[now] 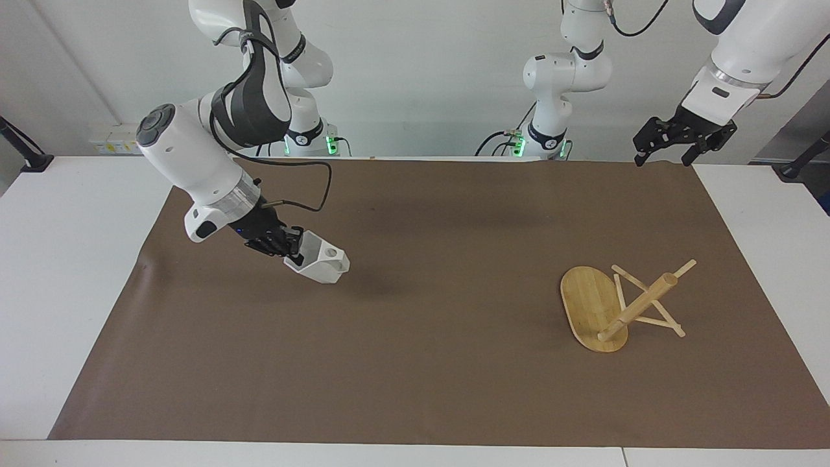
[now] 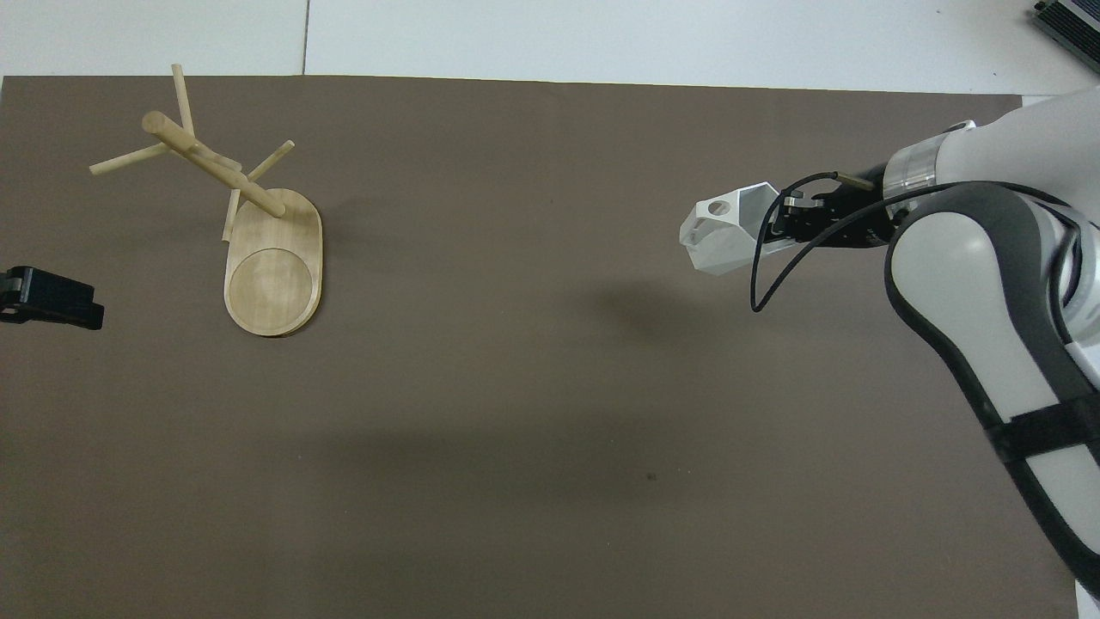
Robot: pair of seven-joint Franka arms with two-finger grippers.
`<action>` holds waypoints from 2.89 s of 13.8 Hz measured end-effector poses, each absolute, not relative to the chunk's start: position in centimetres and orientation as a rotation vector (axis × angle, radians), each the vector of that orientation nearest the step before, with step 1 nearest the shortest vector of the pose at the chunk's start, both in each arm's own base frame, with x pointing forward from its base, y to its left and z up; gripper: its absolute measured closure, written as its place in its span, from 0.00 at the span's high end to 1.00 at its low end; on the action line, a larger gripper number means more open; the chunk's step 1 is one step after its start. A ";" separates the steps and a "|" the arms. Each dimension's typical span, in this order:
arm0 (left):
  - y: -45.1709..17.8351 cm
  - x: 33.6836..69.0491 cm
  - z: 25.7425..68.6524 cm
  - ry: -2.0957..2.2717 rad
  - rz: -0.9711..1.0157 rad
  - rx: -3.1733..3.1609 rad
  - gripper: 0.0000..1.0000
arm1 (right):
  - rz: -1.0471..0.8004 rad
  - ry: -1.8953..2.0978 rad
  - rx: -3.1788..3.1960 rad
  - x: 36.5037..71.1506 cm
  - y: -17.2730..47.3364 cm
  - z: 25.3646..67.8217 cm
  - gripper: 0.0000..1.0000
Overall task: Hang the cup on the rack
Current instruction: 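Lift the cup with the right gripper while the left gripper approaches, then carry the cup toward the left gripper near the wooden mug tree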
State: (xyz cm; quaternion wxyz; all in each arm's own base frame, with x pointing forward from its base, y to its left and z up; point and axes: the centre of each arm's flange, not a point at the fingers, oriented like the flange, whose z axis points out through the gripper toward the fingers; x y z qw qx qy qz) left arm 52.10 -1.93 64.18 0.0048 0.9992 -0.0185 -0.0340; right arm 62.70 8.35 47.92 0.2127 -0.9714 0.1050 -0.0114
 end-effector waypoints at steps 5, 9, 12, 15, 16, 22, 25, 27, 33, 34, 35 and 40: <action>-2.0 52.1 64.2 -0.060 -0.104 3.130 1.00 | -0.010 0.263 -2.652 62.0 14.1 49.6 0.04; -2.8 52.1 64.2 -0.084 -0.105 3.130 1.00 | 0.017 0.194 -2.612 60.9 18.3 50.2 0.04; -3.2 52.1 64.2 -0.058 -0.103 3.132 1.00 | 0.035 0.228 -2.505 60.7 20.0 50.8 0.04; -5.3 52.0 64.4 0.129 -0.092 3.087 1.00 | 0.028 0.263 -2.407 60.7 21.2 51.6 0.04; -6.3 52.0 64.4 0.213 -0.094 3.050 1.00 | 0.018 0.263 -2.385 60.6 22.0 51.8 0.04; -10.2 52.7 64.4 0.770 -0.104 2.795 1.00 | -0.028 0.238 -2.310 59.4 26.5 52.9 0.04; -12.2 53.7 63.2 1.066 -0.150 2.624 1.00 | -0.067 0.261 -2.254 58.7 29.0 53.4 0.04; -13.6 54.6 62.5 1.276 -0.190 2.476 1.00 | -0.084 0.288 -2.230 58.1 30.8 53.7 0.04; -15.1 56.2 60.5 1.677 -0.430 2.107 1.00 | -0.159 0.402 -2.145 56.1 35.4 53.7 0.04; -15.3 56.4 59.8 1.701 -0.475 2.085 1.00 | -0.156 0.402 -2.144 56.0 35.6 53.7 0.04; -15.5 56.6 59.1 1.721 -0.514 2.075 1.00 | -0.154 0.401 -2.144 55.9 35.7 53.7 0.04; -15.9 58.4 56.7 1.798 -0.651 2.003 1.00 | -0.148 0.404 -2.141 55.7 35.9 53.8 0.04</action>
